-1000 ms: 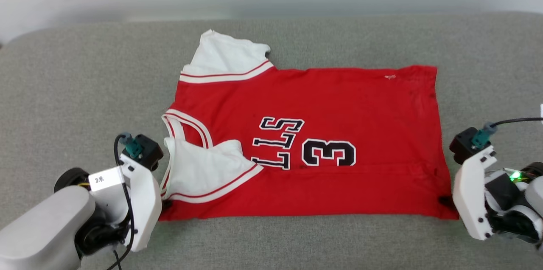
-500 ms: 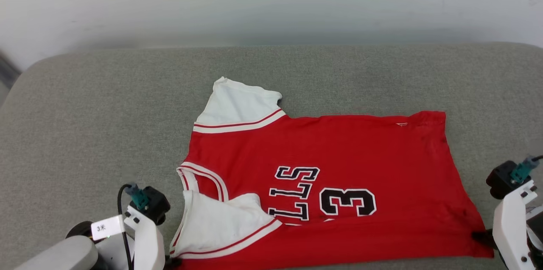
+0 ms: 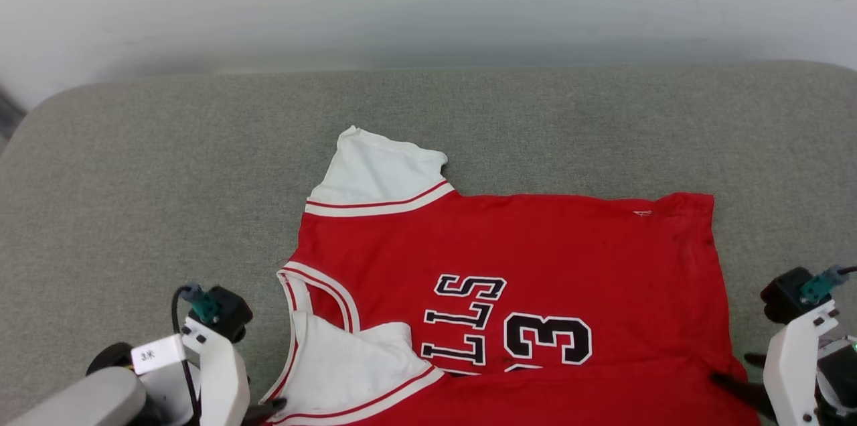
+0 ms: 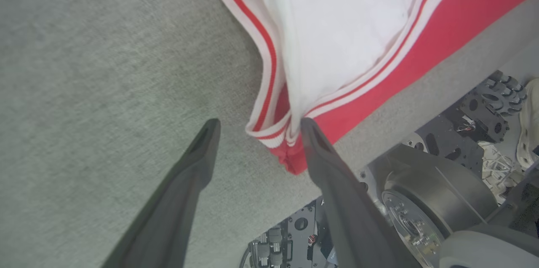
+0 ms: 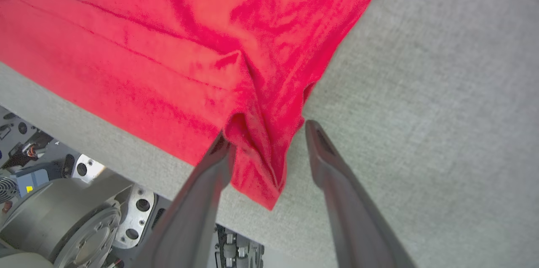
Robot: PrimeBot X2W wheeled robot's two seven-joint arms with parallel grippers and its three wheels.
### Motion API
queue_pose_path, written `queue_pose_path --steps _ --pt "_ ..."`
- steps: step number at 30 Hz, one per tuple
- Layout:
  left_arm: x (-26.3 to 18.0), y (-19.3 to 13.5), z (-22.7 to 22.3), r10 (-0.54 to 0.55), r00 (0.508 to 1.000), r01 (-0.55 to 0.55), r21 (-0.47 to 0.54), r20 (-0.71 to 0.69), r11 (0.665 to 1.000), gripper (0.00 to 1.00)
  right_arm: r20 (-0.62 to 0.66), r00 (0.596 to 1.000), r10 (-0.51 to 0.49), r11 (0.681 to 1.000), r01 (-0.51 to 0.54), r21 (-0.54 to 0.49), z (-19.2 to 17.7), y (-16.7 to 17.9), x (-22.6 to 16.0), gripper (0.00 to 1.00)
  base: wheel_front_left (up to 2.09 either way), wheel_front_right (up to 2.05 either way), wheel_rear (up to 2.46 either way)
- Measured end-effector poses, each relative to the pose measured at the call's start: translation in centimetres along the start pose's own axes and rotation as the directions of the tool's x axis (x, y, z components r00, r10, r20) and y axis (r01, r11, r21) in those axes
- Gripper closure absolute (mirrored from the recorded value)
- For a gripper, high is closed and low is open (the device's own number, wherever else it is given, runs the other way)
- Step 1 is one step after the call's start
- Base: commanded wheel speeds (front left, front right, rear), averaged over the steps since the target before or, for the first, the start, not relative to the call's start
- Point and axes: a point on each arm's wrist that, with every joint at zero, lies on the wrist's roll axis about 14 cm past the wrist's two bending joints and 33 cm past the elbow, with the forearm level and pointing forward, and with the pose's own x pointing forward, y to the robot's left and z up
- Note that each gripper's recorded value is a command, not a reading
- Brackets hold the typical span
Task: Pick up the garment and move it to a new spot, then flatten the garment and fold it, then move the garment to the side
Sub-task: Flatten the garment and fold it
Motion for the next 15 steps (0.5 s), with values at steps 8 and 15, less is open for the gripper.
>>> queue_pose_path --steps 8,15 --pt "-5.4 3.7 10.2 0.155 0.927 -0.197 0.093 0.342 0.976 0.0 0.46 0.883 -0.094 0.994 0.112 -0.013 9.5 -1.8 -3.9 0.0 0.0 0.0 0.0" --pt "-7.7 5.5 17.9 0.214 0.815 -0.327 0.122 0.539 0.937 0.0 0.734 0.659 -0.162 0.98 0.197 0.038 14.8 -2.5 -7.1 0.0 0.0 0.0 0.0"
